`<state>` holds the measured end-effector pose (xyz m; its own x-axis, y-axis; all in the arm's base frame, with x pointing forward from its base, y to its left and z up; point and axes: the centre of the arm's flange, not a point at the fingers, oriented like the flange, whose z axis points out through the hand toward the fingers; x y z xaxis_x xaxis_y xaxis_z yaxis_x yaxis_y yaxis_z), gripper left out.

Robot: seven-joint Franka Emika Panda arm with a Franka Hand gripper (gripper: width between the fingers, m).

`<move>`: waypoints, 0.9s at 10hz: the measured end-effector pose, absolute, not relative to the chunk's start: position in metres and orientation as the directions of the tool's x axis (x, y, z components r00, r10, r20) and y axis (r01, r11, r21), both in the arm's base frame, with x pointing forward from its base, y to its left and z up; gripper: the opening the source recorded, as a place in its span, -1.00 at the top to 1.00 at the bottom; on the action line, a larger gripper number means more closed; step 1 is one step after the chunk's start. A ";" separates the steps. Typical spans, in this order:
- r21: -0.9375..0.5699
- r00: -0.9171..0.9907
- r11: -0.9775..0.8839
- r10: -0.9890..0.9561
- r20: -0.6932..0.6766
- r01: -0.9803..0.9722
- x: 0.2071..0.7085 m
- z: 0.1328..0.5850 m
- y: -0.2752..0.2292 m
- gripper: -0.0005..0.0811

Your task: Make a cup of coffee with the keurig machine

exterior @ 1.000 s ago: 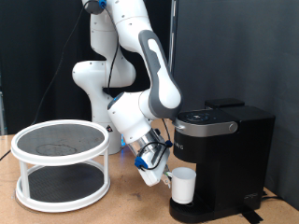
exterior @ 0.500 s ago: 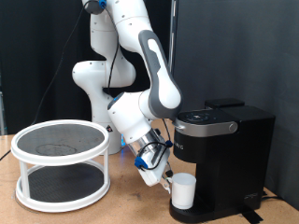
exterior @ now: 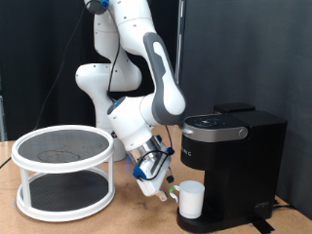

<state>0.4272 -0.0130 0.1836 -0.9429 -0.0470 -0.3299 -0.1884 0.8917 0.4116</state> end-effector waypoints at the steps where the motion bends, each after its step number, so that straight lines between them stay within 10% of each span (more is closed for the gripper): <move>1: 0.424 -0.947 0.886 -0.046 -0.317 -0.185 0.421 0.181 -0.020 -0.81; 9: 0.516 -0.931 0.814 -0.080 -0.356 -0.267 0.401 0.183 -0.044 -0.81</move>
<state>0.4012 -0.0439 0.1831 -0.9310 -0.0798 -0.3561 -0.2672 0.8138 0.5160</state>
